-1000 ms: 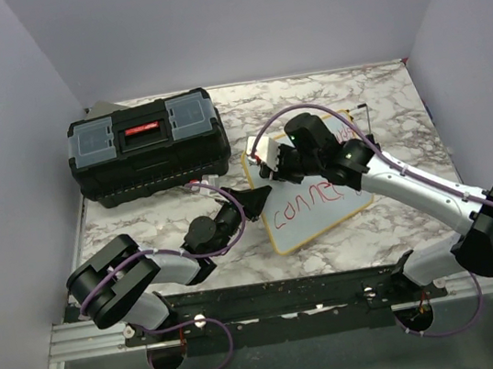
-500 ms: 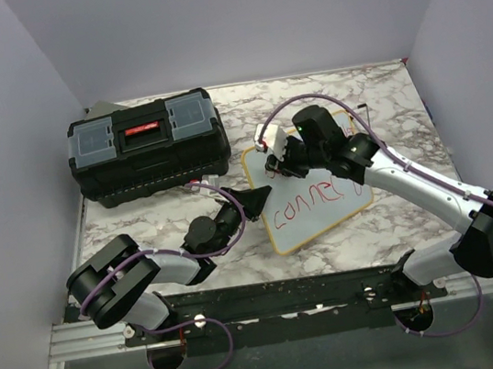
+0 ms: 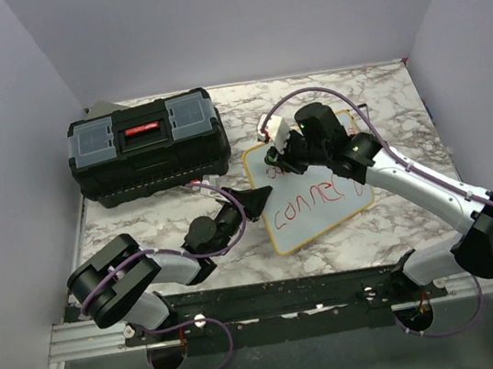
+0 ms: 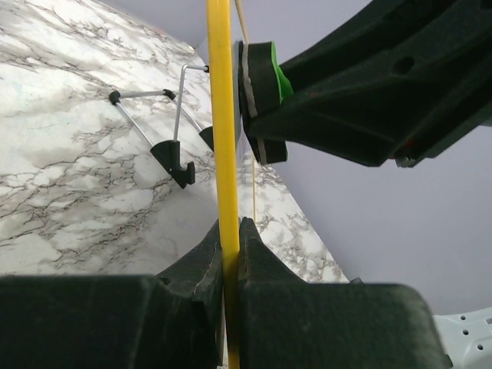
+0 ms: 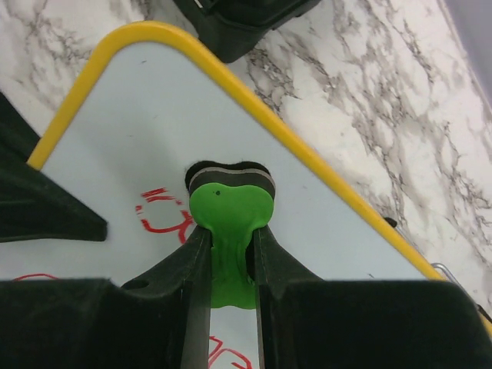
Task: Erase the whiteboard
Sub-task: Erase the whiteboard at the center of the board.
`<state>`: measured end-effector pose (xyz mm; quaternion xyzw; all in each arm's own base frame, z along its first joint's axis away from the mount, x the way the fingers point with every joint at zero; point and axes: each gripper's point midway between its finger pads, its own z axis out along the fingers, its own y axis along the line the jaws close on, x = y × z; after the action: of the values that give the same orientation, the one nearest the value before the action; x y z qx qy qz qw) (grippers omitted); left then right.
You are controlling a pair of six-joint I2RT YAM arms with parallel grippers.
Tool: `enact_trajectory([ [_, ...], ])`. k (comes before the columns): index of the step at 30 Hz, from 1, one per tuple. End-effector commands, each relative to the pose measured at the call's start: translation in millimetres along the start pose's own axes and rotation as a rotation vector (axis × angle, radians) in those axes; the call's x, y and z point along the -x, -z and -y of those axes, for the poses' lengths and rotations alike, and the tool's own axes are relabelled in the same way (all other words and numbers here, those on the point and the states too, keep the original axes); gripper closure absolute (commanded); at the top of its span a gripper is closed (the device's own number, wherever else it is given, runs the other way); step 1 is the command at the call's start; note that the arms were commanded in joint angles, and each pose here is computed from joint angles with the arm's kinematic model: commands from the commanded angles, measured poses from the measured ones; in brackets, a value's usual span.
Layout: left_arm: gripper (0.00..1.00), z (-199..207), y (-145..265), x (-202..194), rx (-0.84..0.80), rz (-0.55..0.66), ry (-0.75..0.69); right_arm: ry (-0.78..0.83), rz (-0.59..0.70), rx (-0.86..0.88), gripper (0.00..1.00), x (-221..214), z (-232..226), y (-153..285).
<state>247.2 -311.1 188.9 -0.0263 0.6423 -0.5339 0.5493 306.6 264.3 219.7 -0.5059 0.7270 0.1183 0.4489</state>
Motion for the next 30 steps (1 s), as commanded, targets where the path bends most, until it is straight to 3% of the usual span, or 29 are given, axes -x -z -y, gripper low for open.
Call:
enact_trajectory([
  [1, 1.00, 7.4, 6.4, -27.1, -0.065, -0.110, -0.077, 0.008, 0.018, -0.019, 0.99, 2.7, 6.4, 6.3],
  [4, 1.00, 8.1, 5.3, -27.2, -0.068, -0.110, -0.075, 0.060, 0.021, 0.222, 0.99, -6.8, -37.8, 7.4],
  [7, 1.00, 8.2, 5.7, -27.0, -0.068, -0.109, -0.076, 0.083, 0.027, 0.319, 0.99, -11.4, -56.1, 12.2],
  [9, 1.00, 8.2, 6.1, -26.6, -0.066, -0.108, -0.076, 0.083, 0.038, 0.297, 0.99, -8.5, -52.6, 13.4],
  [14, 1.00, 6.8, 6.3, -26.5, -0.059, -0.106, -0.072, 0.024, 0.001, 0.023, 0.99, -8.6, -4.5, 4.6],
  [18, 1.00, 5.2, 6.6, -26.5, -0.048, -0.107, -0.075, 0.037, -0.001, 0.084, 0.99, -9.8, -15.1, 5.9],
  [22, 1.00, 4.5, 6.8, -27.1, -0.043, -0.110, -0.080, 0.105, 0.015, 0.292, 0.99, -16.2, -52.8, 14.4],
  [30, 1.00, 4.4, 6.1, -27.4, -0.041, -0.115, -0.088, 0.049, -0.001, -0.001, 0.99, -13.2, -2.8, 9.4],
])
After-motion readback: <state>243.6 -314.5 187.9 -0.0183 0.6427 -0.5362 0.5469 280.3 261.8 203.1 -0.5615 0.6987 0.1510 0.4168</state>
